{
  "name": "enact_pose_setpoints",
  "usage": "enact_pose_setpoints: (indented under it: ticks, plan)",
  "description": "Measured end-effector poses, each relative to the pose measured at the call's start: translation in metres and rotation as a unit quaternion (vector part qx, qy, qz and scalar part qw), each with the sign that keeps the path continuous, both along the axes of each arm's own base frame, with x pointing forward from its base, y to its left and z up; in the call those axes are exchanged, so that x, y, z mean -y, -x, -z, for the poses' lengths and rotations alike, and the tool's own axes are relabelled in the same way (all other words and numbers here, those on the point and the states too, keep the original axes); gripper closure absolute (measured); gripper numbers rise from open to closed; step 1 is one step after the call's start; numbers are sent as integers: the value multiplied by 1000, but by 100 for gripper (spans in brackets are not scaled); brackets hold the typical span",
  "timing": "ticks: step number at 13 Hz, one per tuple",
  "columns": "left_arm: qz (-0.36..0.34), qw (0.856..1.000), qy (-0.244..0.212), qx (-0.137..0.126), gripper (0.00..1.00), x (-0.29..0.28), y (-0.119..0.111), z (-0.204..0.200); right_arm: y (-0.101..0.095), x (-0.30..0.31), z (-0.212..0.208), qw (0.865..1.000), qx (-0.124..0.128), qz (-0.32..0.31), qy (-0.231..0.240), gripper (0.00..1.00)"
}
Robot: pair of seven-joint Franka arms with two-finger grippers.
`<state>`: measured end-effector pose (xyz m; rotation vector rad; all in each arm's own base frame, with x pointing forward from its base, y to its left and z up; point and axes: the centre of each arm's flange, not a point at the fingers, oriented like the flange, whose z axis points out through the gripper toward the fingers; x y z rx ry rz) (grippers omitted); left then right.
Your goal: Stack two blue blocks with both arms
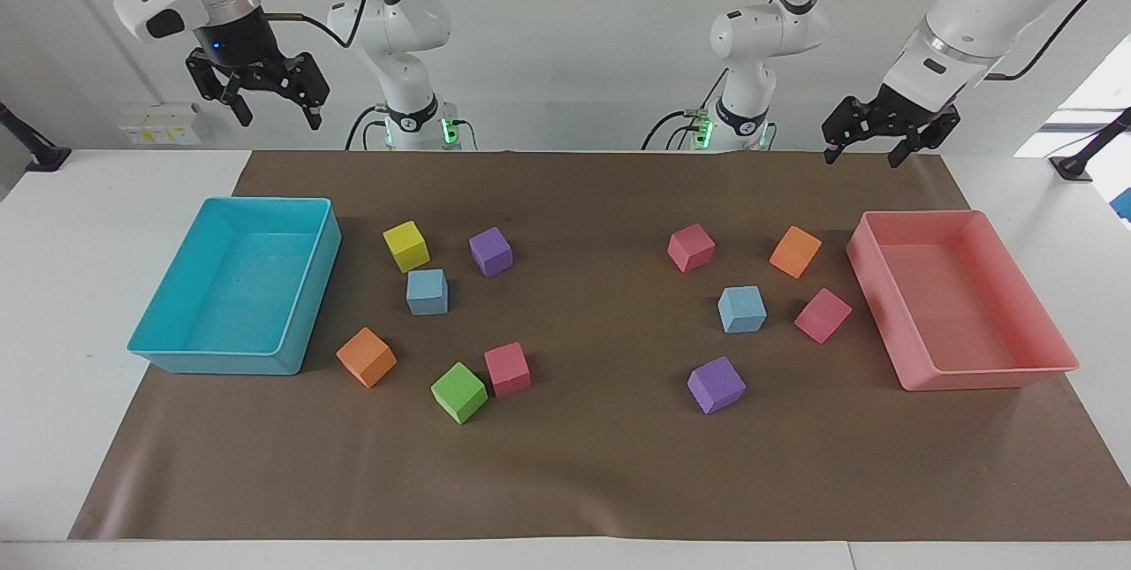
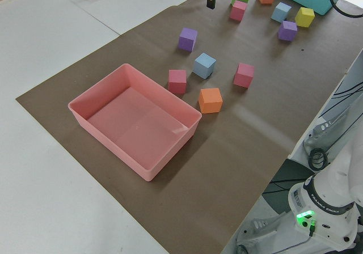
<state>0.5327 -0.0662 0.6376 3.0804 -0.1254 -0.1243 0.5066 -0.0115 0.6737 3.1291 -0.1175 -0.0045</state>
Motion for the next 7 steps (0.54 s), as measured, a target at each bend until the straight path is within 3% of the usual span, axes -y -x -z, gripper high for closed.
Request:
enact_pose_setpoints:
  ticks: [7]
  plan:
    - [0, 1000, 0, 0, 0, 0, 0, 0, 3, 0, 0, 1000, 0, 0, -1, 0]
